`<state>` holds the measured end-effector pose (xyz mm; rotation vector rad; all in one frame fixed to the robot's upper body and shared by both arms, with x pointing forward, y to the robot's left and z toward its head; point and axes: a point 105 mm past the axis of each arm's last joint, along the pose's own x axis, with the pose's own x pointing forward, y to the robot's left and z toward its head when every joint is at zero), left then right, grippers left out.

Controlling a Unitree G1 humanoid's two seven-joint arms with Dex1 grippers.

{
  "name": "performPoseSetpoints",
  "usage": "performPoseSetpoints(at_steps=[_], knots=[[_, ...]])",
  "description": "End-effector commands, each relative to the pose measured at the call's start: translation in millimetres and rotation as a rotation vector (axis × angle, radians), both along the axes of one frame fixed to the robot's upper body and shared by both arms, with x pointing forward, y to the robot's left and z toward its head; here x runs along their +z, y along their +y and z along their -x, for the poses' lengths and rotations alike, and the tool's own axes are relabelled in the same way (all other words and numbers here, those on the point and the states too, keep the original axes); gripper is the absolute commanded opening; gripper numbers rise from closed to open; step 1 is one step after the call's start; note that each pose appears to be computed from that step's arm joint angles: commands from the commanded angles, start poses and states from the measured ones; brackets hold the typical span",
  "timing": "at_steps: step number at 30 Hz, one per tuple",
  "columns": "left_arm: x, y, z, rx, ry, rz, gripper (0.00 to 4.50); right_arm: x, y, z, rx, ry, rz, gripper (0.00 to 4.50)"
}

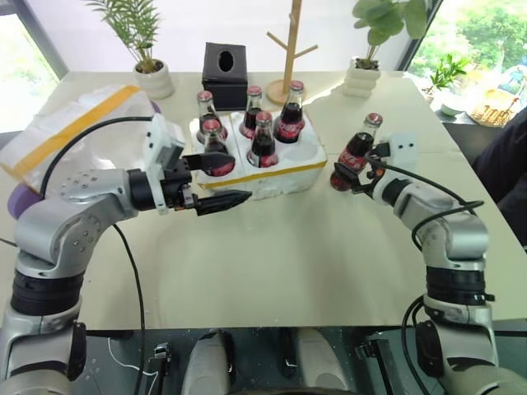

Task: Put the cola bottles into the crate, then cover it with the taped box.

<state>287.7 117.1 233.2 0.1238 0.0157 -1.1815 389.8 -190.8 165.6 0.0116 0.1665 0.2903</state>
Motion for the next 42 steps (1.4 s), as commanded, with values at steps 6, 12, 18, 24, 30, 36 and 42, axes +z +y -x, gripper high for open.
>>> performPoseSetpoints(at_steps=[6, 12, 18, 24, 30, 36, 42], knots=[[8, 2, 2, 0.015, -0.054, 0.009, 4.50, 31, 0, -16, 0.025, -0.131, 0.009, 3.18], [7, 4, 3, 0.029, -0.053, 0.017, 4.50, 97, 5, -8, 0.114, -0.319, 0.021, 2.76], [5, 5, 5, 0.033, -0.050, 0.018, 4.50, 157, 38, 7, 0.313, -0.453, -0.032, 2.76], [5, 5, 4, 0.038, -0.055, 0.019, 4.50, 141, 63, 4, 0.386, -0.396, 0.011, 2.76], [6, 8, 4, 0.055, -0.061, 0.015, 4.50, 106, 77, 0, 0.439, -0.284, 0.008, 2.76], [5, 10, 4, 0.066, -0.058, 0.014, 4.50, 60, 91, -19, 0.441, -0.159, 0.067, 2.76], [5, 13, 5, 0.075, -0.054, 0.004, 4.50, 37, 84, -45, 0.357, -0.088, 0.104, 4.13]])
